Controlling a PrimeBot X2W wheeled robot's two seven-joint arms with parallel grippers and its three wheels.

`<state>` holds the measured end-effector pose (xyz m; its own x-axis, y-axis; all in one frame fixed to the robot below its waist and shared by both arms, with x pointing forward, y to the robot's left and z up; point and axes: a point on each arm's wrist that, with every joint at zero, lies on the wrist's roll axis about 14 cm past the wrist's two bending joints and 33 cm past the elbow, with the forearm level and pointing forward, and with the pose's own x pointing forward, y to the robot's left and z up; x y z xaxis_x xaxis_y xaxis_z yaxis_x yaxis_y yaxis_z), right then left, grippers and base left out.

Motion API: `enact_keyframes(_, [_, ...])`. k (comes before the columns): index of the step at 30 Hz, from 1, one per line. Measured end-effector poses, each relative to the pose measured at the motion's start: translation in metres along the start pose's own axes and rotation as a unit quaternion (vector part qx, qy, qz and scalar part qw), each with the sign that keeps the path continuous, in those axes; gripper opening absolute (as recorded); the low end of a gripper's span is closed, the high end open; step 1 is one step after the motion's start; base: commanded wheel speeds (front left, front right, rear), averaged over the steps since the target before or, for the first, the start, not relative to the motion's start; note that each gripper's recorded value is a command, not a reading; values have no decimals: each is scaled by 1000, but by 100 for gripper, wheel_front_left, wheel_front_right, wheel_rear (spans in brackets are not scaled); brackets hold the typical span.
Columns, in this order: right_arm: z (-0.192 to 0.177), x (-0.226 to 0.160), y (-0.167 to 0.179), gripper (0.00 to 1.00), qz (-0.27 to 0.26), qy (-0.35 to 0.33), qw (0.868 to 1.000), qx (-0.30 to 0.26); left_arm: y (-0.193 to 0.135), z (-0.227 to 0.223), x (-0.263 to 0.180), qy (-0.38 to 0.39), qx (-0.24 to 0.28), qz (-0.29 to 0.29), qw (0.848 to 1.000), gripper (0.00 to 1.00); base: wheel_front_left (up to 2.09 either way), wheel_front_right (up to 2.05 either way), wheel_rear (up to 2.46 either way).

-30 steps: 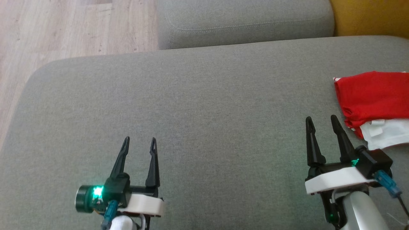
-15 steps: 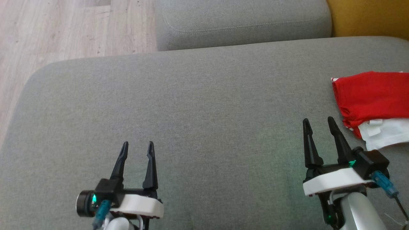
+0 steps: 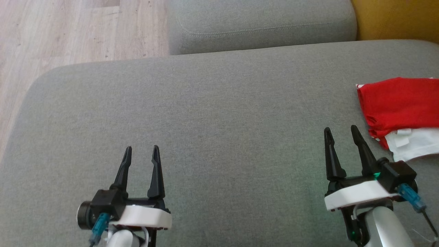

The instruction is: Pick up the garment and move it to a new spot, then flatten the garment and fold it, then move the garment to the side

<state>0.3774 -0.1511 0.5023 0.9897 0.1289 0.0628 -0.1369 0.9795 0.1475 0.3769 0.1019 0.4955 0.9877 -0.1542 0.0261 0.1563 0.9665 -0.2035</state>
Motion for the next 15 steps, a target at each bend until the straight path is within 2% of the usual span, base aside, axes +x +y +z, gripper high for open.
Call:
enact_keyframes(6, [0,1,3,100,4,0,1000,0,2,0,-1,0,-6,3,1000,100,0,0,0])
enact_keyframes(7, [-1,0,3,0,5,2,1000,0,2,-3,-1,6,-11,4,1000,0,0,0,0])
enact_keyframes(12, [-35,-17,-1,0,-7,55,998,11,11,-38,-19,62,-15,21,998,0,0,0,0])
enact_keyframes(15, [-40,-21,-3,0,-14,62,998,29,13,-43,-23,72,-30,29,997,0,0,0,0])
